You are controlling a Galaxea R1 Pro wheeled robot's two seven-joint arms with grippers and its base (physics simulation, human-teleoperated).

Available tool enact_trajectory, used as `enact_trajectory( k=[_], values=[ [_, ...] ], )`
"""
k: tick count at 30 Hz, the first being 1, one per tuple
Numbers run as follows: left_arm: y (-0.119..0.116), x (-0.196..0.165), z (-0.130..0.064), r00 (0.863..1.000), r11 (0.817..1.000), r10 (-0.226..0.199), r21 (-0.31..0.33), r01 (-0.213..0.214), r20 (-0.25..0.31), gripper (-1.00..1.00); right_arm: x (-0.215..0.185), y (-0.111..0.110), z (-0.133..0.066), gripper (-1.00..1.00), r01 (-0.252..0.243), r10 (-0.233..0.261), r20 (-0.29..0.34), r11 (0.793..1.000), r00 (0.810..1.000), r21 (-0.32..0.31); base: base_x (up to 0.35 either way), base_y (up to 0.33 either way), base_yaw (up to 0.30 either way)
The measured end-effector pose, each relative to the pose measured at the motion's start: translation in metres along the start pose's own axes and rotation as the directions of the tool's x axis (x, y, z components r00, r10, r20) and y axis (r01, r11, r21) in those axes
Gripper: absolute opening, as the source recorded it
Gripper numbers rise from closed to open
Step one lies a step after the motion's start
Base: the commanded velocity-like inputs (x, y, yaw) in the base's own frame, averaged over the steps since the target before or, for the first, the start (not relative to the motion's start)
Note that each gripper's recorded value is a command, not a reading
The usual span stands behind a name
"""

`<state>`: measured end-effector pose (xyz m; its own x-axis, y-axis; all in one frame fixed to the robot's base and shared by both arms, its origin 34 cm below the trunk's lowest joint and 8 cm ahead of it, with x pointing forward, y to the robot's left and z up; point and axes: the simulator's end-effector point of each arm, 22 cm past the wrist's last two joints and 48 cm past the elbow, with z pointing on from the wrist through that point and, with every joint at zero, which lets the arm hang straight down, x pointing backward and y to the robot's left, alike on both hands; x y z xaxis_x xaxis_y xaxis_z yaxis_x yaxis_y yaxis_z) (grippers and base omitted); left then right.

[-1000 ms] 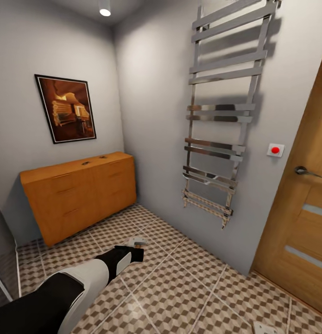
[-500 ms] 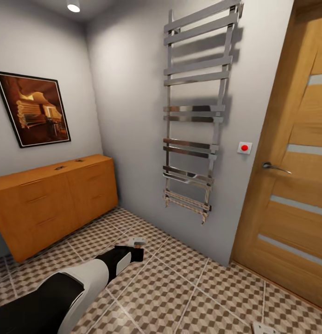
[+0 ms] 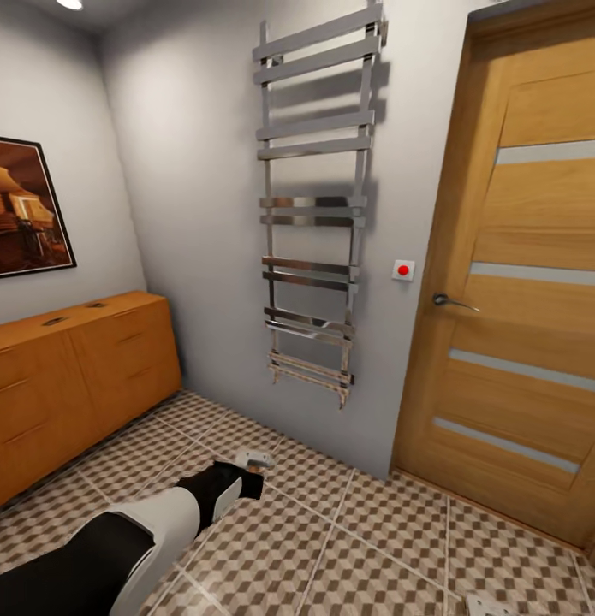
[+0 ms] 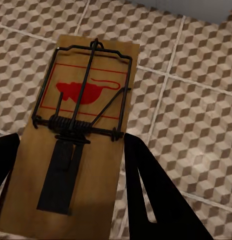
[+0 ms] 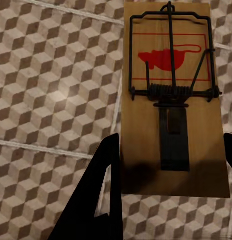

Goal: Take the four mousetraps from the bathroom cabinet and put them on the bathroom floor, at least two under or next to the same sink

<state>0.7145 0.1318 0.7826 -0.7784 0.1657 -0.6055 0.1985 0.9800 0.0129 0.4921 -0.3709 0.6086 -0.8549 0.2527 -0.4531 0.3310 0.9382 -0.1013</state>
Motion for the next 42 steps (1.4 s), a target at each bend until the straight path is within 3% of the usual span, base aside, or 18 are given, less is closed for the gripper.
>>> enact_trajectory(
  k=[3, 7, 17, 22, 25, 28, 31, 35, 42],
  values=[
    [0.004, 0.016, 0.003, 0.996, 0.996, 0.088, -0.021, -0.089, -0.021, -1.00, 0.000, 0.000, 0.000, -1.00, 0.000, 0.000, 0.001, 1.000, 1.000, 0.000, 0.000, 0.000, -0.288],
    [0.011, 0.026, 0.004, 0.990, 0.989, 0.139, -0.037, -0.140, -0.034, -1.00, -0.001, 0.000, 0.000, -1.00, -0.001, 0.001, 0.002, 1.000, 1.000, 0.000, 0.000, 0.000, -0.288],
    [0.013, 0.028, 0.004, 0.987, 0.986, 0.159, -0.042, -0.160, -0.031, -1.00, -0.004, -0.001, -0.001, -1.00, -0.003, 0.003, 0.007, 1.000, 1.000, 0.001, 0.000, 0.000, -0.288],
    [0.012, 0.024, 0.003, 0.989, 0.988, 0.149, -0.037, -0.149, -0.021, -1.00, -0.007, -0.001, -0.002, -1.00, -0.005, 0.005, 0.014, 1.000, 1.000, 0.002, 0.000, 0.000, -0.288],
    [0.006, 0.031, 0.003, 0.992, 0.992, 0.127, -0.010, -0.127, -0.029, -1.00, -0.008, 0.002, -0.002, -1.00, -0.006, 0.006, 0.018, 1.000, 1.000, -0.001, 0.000, 0.000, -0.288],
    [-0.011, 0.074, 0.009, 0.995, 0.997, 0.070, 0.048, -0.067, -0.075, -1.00, -0.009, 0.004, -0.002, -1.00, -0.005, 0.006, 0.022, 1.000, 1.000, -0.005, 0.000, 0.000, -0.288],
    [-0.035, 0.143, 0.013, 0.992, 0.993, -0.044, 0.106, 0.057, -0.119, -1.00, -0.009, 0.006, -0.003, -1.00, -0.005, 0.005, 0.024, 1.000, 1.000, -0.008, 0.000, 0.000, -0.288],
    [-0.047, 0.185, 0.013, 0.979, 0.978, -0.155, 0.121, 0.172, -0.134, -1.00, -0.008, 0.008, -0.003, -1.00, -0.003, 0.003, 0.025, 1.000, 1.000, -0.010, 0.000, 0.000, -0.288],
    [-0.048, 0.198, 0.012, 0.970, 0.968, -0.204, 0.119, 0.220, -0.134, -1.00, 0.003, 0.005, -0.003, -1.00, 0.006, -0.006, 0.016, 1.000, 1.000, -0.007, 0.000, 0.000, -0.288]
  ],
)
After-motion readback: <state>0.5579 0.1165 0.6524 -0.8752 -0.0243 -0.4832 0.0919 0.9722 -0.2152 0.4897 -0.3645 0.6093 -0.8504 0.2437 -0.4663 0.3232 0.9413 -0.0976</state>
